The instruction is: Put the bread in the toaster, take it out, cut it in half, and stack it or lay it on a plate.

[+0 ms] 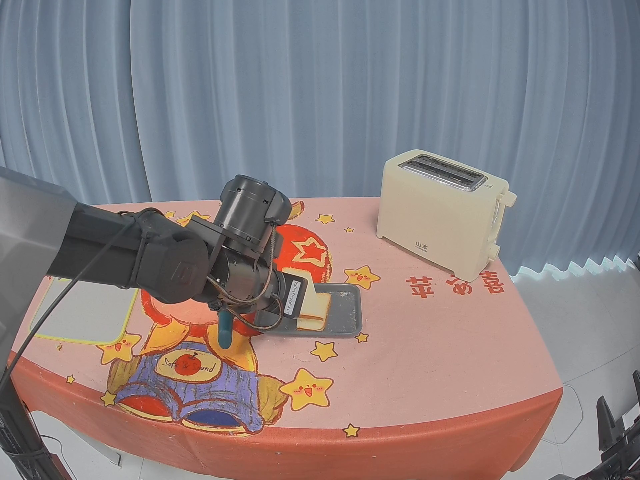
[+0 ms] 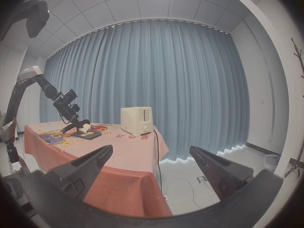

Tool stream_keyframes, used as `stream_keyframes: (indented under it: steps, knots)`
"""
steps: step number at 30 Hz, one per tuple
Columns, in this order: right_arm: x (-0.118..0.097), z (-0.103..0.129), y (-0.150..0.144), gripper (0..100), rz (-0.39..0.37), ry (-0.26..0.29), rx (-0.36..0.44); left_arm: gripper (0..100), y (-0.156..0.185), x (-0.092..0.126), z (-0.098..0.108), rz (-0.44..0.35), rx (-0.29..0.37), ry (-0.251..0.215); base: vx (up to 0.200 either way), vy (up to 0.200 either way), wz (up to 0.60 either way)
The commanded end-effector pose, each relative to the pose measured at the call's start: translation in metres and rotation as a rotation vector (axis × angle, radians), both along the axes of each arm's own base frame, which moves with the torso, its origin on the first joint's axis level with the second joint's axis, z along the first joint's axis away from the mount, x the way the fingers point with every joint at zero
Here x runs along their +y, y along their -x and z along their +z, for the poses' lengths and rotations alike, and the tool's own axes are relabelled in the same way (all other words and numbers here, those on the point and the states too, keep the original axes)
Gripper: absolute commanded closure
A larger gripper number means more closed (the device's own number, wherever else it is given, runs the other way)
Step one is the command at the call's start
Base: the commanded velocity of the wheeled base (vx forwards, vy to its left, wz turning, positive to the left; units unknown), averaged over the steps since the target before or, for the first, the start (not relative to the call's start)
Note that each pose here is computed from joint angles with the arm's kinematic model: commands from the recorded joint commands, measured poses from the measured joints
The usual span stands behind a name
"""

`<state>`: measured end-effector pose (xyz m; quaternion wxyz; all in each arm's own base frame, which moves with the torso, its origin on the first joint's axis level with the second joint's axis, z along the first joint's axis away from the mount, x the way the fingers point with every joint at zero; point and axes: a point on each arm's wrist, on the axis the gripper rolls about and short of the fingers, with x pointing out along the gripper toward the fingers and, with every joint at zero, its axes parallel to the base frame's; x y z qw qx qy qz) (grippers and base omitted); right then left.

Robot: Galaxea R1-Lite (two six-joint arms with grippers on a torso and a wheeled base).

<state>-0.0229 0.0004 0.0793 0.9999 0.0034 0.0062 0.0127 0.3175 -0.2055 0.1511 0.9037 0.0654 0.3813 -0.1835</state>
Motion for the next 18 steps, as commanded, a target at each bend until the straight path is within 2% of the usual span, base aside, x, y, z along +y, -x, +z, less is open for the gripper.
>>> stream_keyframes:
  steps: [1, 8, 13, 14, 18]
  knots:
    - [0.0, -0.0044, 0.0002, 0, 0.001, -0.001, -0.002, 100, 0.0003, -0.0004, 0.0007, -0.001, -0.002, 0.001, 0.0, 0.0, 0.0]
    - [0.0, -0.0044, 0.0002, 0, 0.001, -0.001, -0.002, 100, 0.0001, -0.0034, 0.0023, -0.003, -0.007, 0.008, 0.0, 0.0, 0.0]
    - [0.0, -0.0044, 0.0002, 0, 0.001, 0.0, -0.002, 100, -0.0013, -0.007, -0.0036, -0.005, 0.006, 0.0, 0.0, 0.0, 0.0]
    - [0.0, -0.0044, 0.0002, 0, 0.001, 0.0, -0.002, 0, -0.0012, -0.007, -0.0038, -0.005, 0.006, -0.003, 0.0, 0.0, 0.0]
    - [0.0, -0.0044, 0.0002, 0, 0.001, -0.001, -0.002, 0, -0.0016, -0.0079, -0.0025, -0.005, -0.002, 0.002, 0.0, 0.0, 0.0]
